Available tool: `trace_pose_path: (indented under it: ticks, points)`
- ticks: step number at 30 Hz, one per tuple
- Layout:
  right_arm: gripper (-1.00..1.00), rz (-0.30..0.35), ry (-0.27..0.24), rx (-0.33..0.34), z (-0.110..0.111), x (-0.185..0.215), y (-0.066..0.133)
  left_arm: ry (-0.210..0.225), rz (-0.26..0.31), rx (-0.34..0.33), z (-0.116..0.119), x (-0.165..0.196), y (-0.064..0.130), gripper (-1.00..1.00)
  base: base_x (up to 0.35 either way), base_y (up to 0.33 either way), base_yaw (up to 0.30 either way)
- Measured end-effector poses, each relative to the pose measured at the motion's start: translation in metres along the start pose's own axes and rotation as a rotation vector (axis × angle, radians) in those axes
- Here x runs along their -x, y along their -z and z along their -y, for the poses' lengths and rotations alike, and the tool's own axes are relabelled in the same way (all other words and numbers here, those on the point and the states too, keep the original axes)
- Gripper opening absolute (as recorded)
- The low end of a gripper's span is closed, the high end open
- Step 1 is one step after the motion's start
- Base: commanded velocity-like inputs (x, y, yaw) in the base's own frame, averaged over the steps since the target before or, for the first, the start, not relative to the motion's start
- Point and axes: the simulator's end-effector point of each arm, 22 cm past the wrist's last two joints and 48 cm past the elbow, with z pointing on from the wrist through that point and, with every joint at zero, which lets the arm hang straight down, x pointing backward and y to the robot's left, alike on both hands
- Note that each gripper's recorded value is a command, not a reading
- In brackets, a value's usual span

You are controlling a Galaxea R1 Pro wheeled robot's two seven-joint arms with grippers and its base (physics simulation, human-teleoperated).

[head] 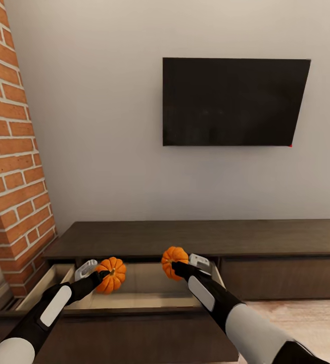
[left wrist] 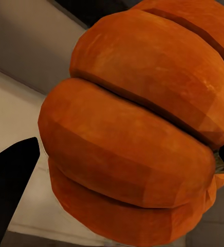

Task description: Place each of the two pumpkins and all three candles from the living room inside a cabinet in the living room (use any cabinet), then make sure every cabinet is closed, and position the cauldron so it is next to a table in the living room.

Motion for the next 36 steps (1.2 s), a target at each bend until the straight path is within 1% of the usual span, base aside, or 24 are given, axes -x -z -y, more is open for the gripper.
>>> trace_pose_path:
  ticks: [9, 14, 24, 28, 30, 32, 36]
  points:
    - [-1.0, -0.006, 0.001, 0.002, 0.0, -0.003, -0.002, 0.001, 0.002, 0.0, 0.0, 0.001, 0.0, -1.0, 0.038, 0.0, 0.0]
    - [-1.0, -0.007, 0.002, 0.001, 0.001, -0.004, -0.002, 0.001, 0.002, 0.0, 0.0, 0.001, 0.0, -1.0, 0.161, 0.0, 0.0]
    - [-1.0, -0.007, 0.002, 0.001, 0.001, -0.004, -0.002, 0.002, 0.01, 0.0, 0.0, 0.002, 0.0, -1.0, 0.012, 0.0, 0.0]
    - [-1.0, -0.025, -0.002, -0.004, 0.004, -0.013, -0.008, 0.001, -0.002, 0.014, -0.007, -0.004, -0.006, -1.0, 0.0, 0.0, 0.0]
    - [-1.0, -0.034, -0.003, -0.002, 0.005, -0.017, -0.01, -0.007, 0.001, 0.026, -0.012, -0.005, -0.008, -1.0, 0.0, 0.0, 0.0]
    - [-1.0, -0.043, -0.003, -0.002, 0.007, -0.022, -0.013, -0.016, 0.004, 0.046, -0.017, -0.007, -0.011, -1.0, 0.0, 0.0, 0.0]
    - [-1.0, -0.061, -0.005, -0.006, 0.01, -0.031, -0.018, -0.032, -0.004, 0.099, -0.019, -0.024, -0.022, -1.0, 0.0, 0.0, 0.0]
